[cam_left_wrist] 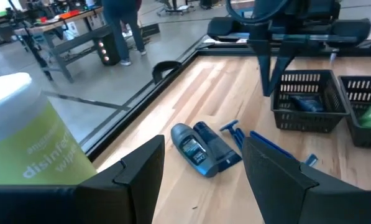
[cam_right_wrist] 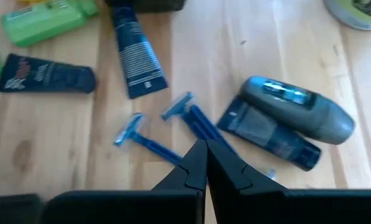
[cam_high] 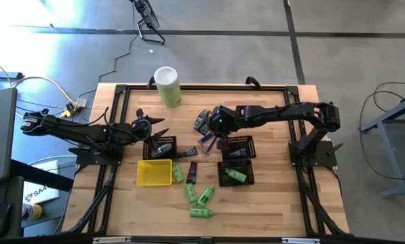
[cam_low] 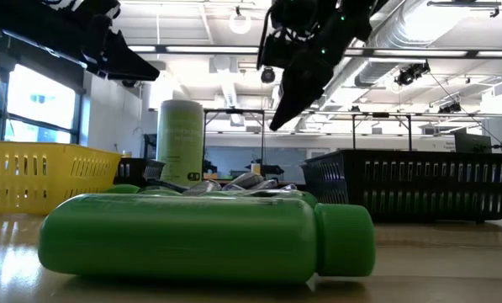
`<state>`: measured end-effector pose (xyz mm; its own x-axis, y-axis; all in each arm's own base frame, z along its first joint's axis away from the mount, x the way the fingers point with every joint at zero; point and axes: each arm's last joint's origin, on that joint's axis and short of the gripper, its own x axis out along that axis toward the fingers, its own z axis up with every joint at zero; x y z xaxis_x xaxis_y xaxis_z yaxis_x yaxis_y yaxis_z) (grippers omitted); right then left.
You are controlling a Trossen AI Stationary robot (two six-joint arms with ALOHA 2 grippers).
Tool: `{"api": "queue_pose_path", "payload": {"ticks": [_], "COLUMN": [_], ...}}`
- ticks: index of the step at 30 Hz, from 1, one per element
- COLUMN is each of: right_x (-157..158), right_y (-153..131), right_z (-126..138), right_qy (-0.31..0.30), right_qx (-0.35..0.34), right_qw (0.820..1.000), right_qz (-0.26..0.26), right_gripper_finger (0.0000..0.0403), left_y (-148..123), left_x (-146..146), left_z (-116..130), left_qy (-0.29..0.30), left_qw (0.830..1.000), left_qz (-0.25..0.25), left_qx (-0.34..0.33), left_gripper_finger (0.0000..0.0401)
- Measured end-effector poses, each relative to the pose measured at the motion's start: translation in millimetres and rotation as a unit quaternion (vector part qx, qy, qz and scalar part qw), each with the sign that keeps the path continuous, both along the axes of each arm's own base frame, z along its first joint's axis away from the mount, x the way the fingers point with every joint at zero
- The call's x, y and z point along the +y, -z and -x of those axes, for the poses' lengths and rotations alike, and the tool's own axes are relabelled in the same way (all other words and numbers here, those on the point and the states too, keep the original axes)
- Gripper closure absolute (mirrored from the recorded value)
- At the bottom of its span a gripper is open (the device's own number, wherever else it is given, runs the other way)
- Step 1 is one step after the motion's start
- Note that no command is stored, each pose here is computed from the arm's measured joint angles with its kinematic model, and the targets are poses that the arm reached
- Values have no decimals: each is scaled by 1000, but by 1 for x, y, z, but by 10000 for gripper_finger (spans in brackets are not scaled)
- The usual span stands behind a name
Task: Pick & Place Travel size toiletries
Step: Put the bottom blue razor into the yellow bin
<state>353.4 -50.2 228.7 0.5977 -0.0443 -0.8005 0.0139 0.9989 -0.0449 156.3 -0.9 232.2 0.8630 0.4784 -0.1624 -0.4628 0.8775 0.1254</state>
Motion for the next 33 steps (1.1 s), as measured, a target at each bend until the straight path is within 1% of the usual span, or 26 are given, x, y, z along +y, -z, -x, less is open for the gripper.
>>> {"api": "queue_pose_path", "payload": {"ticks": [5,7,12,19,26,30,33], "right_x": [16,22,32,43,51,54,54], "right_y": [-5,-7,-11,-14,-18,-20,-15], "right_z": [-2,-3,-8,-10,-14,-16,-21], "right_qy": [-5,-11,2,-1,-1,-8,-7], "right_qx": [14,10,1,-7,-37,-53,-55], "right_qw": [1000,1000,1000,1000,999,998,998], "right_qz": [22,24,4,-3,-14,-43,-42], "right_gripper_finger": [401,401,401,401,401,401,401], "left_y": [0,0,0,-1,-2,-2,-2], "left_x": [0,0,0,0,0,0,0], "left_z": [0,0,0,0,0,0,0], "left_qy": [-2,-2,-2,-2,-1,-1,-1], "left_qw": [1000,1000,1000,1000,1000,1000,1000], "left_qz": [9,9,8,8,5,4,4], "left_qx": [-5,-5,-4,-10,-11,-11,-11], "left_gripper_finger": [191,191,191,191,191,191,191]}}
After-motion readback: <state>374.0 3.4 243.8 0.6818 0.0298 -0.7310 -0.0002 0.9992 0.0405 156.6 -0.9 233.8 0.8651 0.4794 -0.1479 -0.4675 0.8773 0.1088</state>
